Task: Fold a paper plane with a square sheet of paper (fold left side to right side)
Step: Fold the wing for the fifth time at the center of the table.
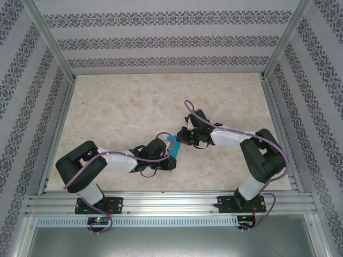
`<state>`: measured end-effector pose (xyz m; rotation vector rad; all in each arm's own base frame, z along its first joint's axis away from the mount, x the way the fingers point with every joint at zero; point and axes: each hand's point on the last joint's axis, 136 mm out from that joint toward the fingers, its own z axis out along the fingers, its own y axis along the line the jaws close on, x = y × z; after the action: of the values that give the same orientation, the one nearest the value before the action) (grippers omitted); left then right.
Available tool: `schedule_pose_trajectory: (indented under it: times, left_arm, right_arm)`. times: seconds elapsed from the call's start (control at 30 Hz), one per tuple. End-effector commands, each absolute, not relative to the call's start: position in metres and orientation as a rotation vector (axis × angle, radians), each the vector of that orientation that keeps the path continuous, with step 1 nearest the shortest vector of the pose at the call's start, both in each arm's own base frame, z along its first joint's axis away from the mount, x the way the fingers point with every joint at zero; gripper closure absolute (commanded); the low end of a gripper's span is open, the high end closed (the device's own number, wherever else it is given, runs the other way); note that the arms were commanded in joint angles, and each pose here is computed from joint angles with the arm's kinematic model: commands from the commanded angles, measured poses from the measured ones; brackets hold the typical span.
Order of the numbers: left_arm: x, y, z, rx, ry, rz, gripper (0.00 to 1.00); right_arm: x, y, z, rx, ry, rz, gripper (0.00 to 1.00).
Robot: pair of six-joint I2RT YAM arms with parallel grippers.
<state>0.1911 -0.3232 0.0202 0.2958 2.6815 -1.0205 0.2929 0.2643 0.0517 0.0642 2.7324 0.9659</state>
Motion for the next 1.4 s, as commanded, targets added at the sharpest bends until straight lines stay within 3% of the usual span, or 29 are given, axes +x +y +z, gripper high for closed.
schedule_pose_trajectory:
  times: [0.0, 0.87, 1.37]
  left_arm:
    - [0.161, -0.304, -0.014, 0.299, 2.855, -0.92, 0.79]
    - [0.162, -0.303, -0.015, 0.309, 2.867, -0.876, 0.83]
    - [0.158, -0.297, -0.02, 0.306, 2.889, -0.849, 0.83]
  right_arm:
    - [0.274, 0.267, 0.045, 0.102, 2.748, 1.013, 0.93]
    - [0.246, 0.289, 0.031, 0.055, 2.79, 1.04, 0.96]
    - [0.26, 0.273, 0.003, -0.025, 2.849, 0.749, 0.94]
